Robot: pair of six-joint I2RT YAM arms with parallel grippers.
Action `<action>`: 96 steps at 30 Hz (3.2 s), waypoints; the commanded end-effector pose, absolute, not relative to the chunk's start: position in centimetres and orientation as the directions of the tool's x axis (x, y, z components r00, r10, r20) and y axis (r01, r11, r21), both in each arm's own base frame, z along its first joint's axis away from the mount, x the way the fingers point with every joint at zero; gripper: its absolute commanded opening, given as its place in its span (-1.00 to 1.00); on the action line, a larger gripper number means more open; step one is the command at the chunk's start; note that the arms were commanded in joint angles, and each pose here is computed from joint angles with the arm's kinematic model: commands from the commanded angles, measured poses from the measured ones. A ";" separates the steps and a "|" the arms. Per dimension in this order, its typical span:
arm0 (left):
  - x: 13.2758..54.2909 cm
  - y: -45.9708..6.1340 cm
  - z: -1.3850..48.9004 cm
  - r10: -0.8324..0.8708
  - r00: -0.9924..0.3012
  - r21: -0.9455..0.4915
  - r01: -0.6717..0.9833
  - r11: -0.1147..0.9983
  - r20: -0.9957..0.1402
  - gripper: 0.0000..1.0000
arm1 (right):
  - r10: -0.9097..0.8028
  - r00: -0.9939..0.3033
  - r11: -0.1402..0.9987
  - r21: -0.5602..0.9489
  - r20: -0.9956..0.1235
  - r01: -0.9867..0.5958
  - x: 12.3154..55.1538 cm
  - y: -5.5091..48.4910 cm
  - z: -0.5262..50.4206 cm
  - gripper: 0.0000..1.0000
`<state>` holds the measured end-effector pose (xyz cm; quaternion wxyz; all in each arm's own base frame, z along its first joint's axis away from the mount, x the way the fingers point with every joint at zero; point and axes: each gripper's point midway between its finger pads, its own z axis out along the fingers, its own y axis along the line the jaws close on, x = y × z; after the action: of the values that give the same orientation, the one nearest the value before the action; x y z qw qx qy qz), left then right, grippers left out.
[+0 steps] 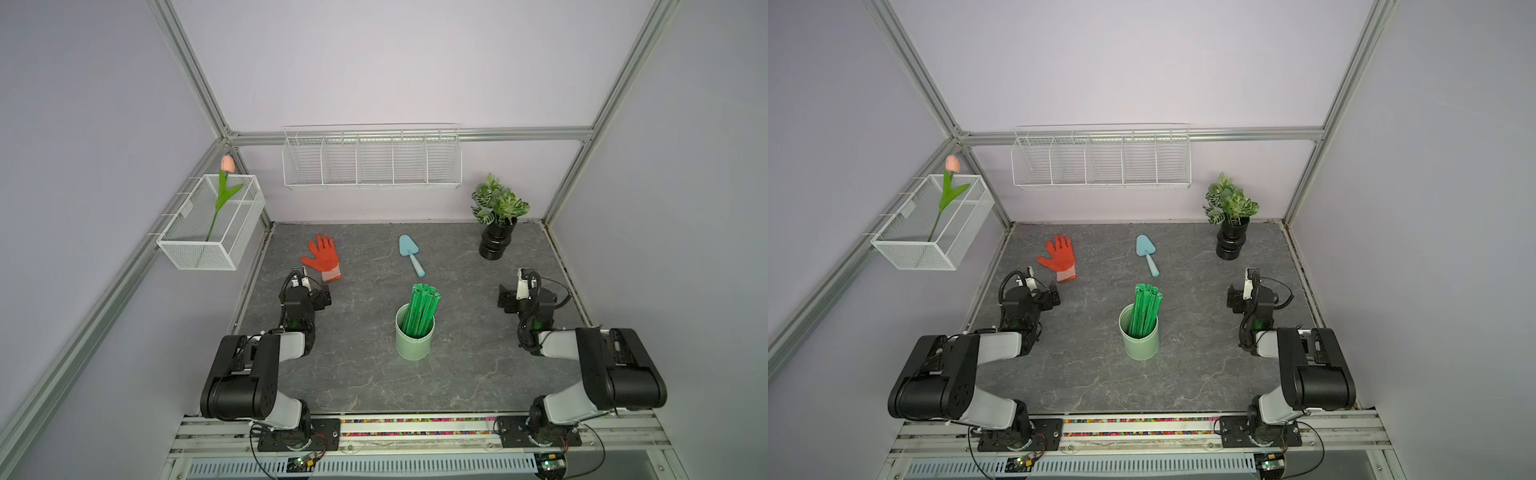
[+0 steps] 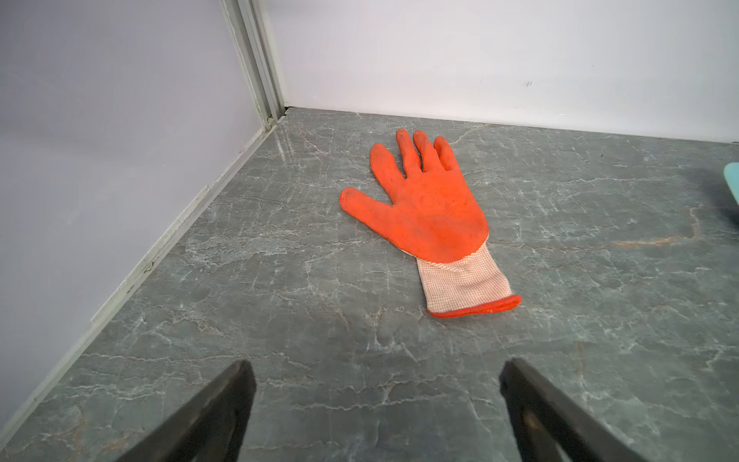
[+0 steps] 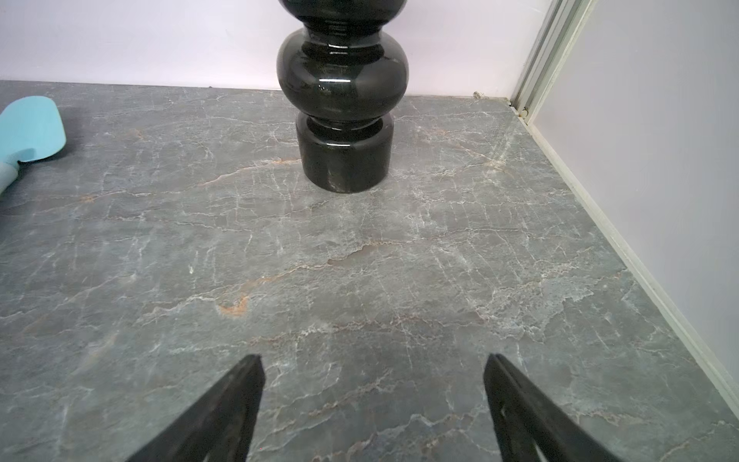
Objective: Take the straws out of the storage container
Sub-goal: Move the container to the center of the board.
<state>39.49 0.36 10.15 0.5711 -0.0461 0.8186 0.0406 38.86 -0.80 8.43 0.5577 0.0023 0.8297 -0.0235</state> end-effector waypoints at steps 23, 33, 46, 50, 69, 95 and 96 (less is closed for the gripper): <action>40.7 1.9 13.9 -0.037 -0.309 0.027 -0.201 0.979 -0.950 0.99 | -0.036 -0.383 0.999 -0.038 -0.923 -0.002 40.0 -0.2 10.1 0.78; 39.7 0.5 26.6 -0.372 -0.318 -0.299 -0.256 0.919 -0.872 0.99 | 0.321 -0.598 0.920 0.093 -0.734 0.381 38.8 -3.9 18.4 0.78; 32.9 -8.8 27.5 -0.398 -0.466 -0.452 0.004 0.892 -0.790 0.99 | 0.249 -0.650 0.966 0.236 -0.718 0.109 29.4 4.3 22.2 0.78; 30.7 -11.2 26.0 -0.357 -0.553 -0.453 0.040 0.891 -0.753 0.99 | 0.173 -0.702 0.965 0.260 -0.691 -0.018 26.6 7.5 22.5 0.99; 22.0 -17.2 16.3 -0.337 -0.877 -0.717 0.013 0.697 -0.343 -1.00 | 0.074 -0.936 0.776 0.609 -0.343 -0.162 18.4 20.3 15.0 -0.87; 20.6 -22.5 10.1 -0.148 -0.975 -0.687 0.007 0.727 -0.167 -1.00 | 0.004 -0.991 0.645 0.757 -0.137 -0.102 18.0 28.7 9.7 -0.79; 20.6 -22.7 9.9 -0.144 -0.976 -0.685 0.006 0.728 -0.161 -1.00 | 0.002 -0.991 0.646 0.756 -0.134 -0.100 18.1 28.8 9.6 -0.78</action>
<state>19.96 -21.74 9.33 0.0976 -0.0395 0.9294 -0.3537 17.57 27.59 8.62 0.0593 -0.0282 0.9148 0.3985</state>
